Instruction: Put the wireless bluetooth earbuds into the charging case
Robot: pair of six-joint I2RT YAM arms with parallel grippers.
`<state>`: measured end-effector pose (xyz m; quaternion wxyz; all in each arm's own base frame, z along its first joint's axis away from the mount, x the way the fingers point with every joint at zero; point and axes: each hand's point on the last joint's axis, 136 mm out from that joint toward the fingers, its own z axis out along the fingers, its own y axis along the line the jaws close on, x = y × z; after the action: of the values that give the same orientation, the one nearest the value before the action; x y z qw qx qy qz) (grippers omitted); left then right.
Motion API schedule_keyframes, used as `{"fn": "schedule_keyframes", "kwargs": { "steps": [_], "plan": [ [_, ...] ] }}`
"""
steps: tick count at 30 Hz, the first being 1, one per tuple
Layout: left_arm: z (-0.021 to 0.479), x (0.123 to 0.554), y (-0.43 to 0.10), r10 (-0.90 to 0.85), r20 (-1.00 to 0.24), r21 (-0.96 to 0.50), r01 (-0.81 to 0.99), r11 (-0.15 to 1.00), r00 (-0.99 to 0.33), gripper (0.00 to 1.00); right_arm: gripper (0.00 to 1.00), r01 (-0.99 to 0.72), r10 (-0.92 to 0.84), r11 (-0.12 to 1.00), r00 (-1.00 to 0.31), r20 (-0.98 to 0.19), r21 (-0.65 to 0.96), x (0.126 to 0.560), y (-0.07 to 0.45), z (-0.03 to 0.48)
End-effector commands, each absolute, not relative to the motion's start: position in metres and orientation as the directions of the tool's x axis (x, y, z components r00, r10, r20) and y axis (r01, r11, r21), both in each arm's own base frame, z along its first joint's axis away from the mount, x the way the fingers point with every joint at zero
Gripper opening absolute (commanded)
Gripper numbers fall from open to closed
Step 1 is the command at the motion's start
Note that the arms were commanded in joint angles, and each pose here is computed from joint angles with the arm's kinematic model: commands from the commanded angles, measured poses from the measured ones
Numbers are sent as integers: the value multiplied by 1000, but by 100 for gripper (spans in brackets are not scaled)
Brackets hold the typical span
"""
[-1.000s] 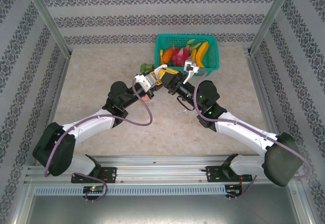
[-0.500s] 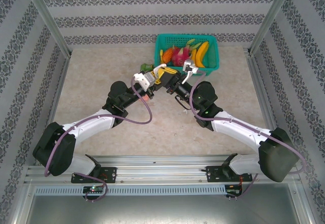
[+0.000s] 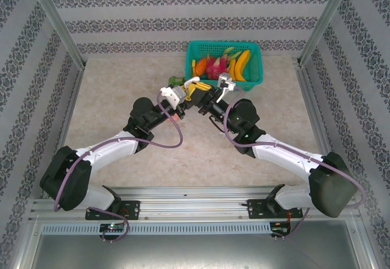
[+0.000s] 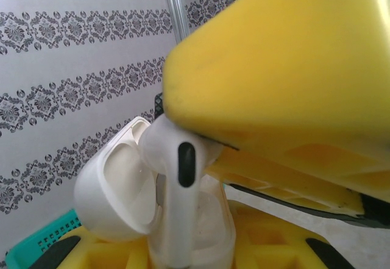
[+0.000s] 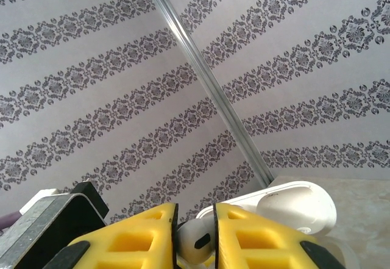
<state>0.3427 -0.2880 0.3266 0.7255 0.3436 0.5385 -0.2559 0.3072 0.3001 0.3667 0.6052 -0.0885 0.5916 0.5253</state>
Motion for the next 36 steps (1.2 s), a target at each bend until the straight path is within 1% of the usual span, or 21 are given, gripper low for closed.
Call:
{"fn": "schedule_keyframes", "kwargs": {
  "steps": [1,13,18,22,25,27,29,31,32,36],
  "plan": [
    [356,327,-297,-77,-931,245,768,592,357,0,20,-722,466,471,-284,-838,507,306,307,343],
    [346,329,-298,-59,-938,244,771,589,342,0,18,-693,484,500,-274,-831,520,309,292,344],
    [340,329,-299,-53,-943,236,775,586,328,0,18,-680,500,496,-284,-818,540,311,286,344],
    [333,330,-299,-55,-950,217,780,587,306,0,20,-663,513,500,-292,-807,558,312,280,346],
    [327,333,-298,-63,-956,195,781,594,286,0,26,-653,519,501,-298,-801,568,311,275,348],
    [323,333,-297,-71,-959,181,781,598,276,0,33,-649,531,498,-295,-794,574,311,271,353],
    [319,334,-296,-73,-962,170,781,601,265,0,40,-624,533,507,-316,-785,595,311,266,350],
    [315,334,-296,-72,-964,161,781,604,255,0,43,-593,532,520,-339,-776,615,313,262,350],
    [313,334,-295,-73,-966,155,780,606,249,0,48,-579,529,526,-350,-773,622,312,260,350],
    [306,335,-293,-73,-970,138,778,614,230,0,59,-488,516,568,-416,-749,663,311,250,341]
  ]
}}
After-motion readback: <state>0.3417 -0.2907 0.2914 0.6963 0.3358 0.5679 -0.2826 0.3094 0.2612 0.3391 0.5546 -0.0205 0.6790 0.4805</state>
